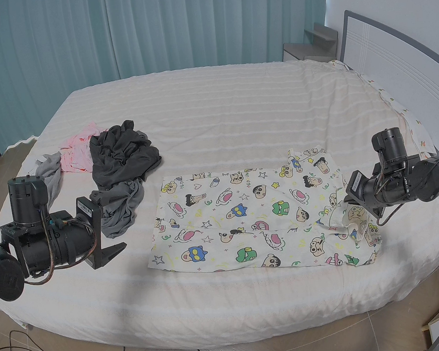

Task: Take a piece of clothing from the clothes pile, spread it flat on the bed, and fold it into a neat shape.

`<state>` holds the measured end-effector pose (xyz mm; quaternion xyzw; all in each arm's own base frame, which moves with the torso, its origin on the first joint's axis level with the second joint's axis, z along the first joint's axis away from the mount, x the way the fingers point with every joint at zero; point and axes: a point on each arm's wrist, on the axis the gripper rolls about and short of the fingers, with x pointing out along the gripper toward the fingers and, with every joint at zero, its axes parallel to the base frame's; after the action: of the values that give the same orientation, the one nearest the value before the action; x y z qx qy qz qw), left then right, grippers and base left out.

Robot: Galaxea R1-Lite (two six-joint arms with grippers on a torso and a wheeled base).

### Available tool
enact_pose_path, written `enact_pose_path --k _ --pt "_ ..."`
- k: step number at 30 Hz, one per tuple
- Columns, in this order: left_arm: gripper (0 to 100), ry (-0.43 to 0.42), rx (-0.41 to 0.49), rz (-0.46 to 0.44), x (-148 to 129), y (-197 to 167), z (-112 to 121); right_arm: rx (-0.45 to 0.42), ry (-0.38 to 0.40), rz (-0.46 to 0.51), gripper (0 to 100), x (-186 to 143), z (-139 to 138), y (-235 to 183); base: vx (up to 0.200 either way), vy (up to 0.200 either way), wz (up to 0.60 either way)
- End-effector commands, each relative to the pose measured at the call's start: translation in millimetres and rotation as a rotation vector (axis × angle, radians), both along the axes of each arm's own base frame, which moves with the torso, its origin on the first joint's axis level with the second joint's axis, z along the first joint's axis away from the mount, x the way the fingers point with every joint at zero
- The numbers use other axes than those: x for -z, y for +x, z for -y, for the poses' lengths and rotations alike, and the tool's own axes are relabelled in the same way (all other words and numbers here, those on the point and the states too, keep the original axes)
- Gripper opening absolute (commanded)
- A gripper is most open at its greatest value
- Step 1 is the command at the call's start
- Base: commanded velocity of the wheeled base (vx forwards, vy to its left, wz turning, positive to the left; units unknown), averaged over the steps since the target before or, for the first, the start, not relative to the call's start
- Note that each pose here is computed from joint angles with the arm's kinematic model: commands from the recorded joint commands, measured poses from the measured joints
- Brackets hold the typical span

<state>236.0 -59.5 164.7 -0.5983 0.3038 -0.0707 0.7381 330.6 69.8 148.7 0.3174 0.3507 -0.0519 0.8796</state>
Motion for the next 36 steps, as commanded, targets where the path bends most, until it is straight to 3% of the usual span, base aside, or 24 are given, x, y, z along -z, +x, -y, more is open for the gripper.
enact_pose_path --k 1,15,22,36 --pt "100 0.0 0.0 -0.001 0.3 0.4 0.0 -0.025 0.019 -0.008 0 -16.4 1.6 -13.6 0.0 0.0 0.0" --pt "100 -0.001 0.001 0.0 -0.1 0.1 0.0 -0.073 -0.01 -0.162 0 -14.6 3.0 -42.5 0.0 0.0 0.0" --pt "100 -0.001 0.003 0.0 -0.1 0.0 0.4 -0.09 -0.009 -0.26 0 14.6 -0.6 -46.7 0.0 0.0 0.0" --pt "100 0.0 0.001 -0.001 0.3 0.3 0.4 -0.058 0.038 -0.265 0 53.5 1.7 -57.4 0.0 0.0 0.0"
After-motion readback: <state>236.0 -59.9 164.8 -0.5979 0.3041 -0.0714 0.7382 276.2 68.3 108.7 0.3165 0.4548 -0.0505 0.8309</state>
